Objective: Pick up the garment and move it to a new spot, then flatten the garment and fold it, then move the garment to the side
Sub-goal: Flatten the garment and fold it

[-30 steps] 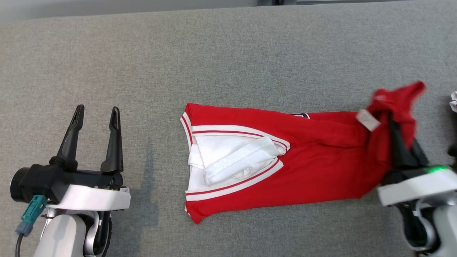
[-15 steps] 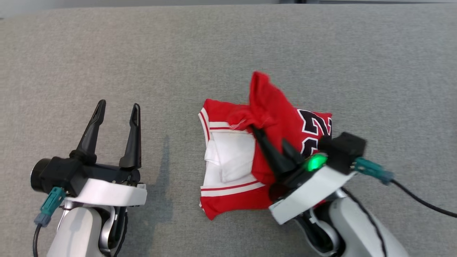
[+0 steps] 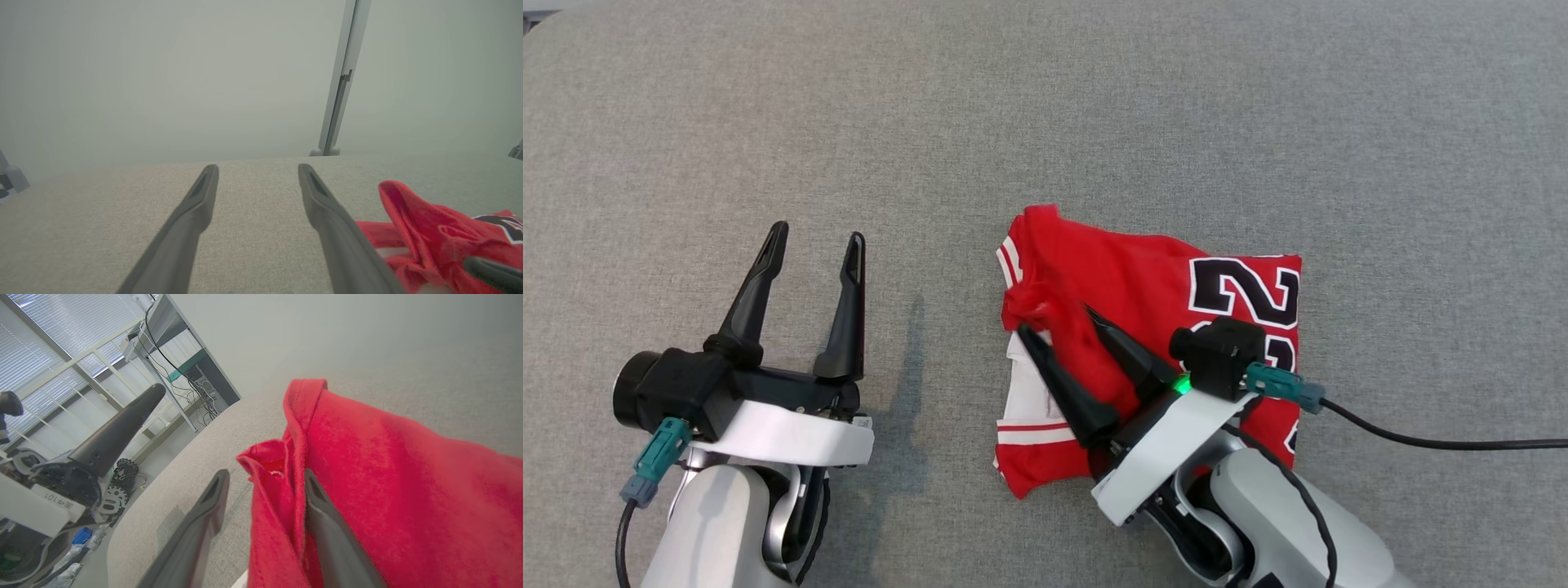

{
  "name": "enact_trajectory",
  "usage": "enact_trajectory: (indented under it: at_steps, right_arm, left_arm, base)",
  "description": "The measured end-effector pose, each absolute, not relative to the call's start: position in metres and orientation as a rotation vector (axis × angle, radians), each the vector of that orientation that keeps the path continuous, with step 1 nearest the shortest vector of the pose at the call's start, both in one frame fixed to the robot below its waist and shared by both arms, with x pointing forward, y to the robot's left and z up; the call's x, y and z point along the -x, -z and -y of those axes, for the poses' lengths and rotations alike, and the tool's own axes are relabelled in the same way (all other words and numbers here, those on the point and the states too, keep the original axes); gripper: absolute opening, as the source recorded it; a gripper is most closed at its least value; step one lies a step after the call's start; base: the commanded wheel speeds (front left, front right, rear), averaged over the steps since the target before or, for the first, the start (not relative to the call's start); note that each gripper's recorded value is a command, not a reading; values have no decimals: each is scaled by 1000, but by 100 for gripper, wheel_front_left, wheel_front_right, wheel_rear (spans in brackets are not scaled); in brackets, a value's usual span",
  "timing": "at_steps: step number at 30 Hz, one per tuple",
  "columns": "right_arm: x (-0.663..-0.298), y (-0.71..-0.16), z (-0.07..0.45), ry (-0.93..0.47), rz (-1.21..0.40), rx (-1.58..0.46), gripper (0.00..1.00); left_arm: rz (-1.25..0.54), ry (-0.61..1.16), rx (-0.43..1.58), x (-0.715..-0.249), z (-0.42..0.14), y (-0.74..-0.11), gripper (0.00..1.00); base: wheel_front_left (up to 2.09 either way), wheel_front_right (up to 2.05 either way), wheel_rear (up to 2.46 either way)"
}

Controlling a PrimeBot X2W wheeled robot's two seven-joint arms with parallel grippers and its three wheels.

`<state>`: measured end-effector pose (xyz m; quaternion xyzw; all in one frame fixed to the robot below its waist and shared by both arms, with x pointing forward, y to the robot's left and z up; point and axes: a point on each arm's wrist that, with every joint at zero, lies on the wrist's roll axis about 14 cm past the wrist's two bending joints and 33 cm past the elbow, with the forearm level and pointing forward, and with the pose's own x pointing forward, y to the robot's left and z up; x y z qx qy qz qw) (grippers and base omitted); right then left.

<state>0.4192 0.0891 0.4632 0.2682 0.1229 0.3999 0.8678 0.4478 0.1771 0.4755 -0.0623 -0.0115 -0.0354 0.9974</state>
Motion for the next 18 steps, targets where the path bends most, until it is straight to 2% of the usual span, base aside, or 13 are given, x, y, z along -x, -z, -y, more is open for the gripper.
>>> enact_trajectory:
  at_steps: [6, 9, 12, 18]
  right_arm:
    - [-411, -474, -98, -879, -234, -587, 100]
    - [-415, -494, -93, -880, -160, -606, 100]
    - [-433, -512, -65, -814, -60, -603, 100]
    - [-460, -536, 19, -590, 110, -531, 100]
  left_arm:
    - [25, 78, 124, -449, -175, -475, 100]
    - [29, 80, 125, -450, -174, -477, 100]
    - [35, 80, 124, -451, -174, -478, 100]
    - [41, 80, 127, -451, -173, -480, 100]
  base:
    - [0, 0, 0]
    - [0, 0, 0]
    - [0, 0, 0]
    - [0, 0, 0]
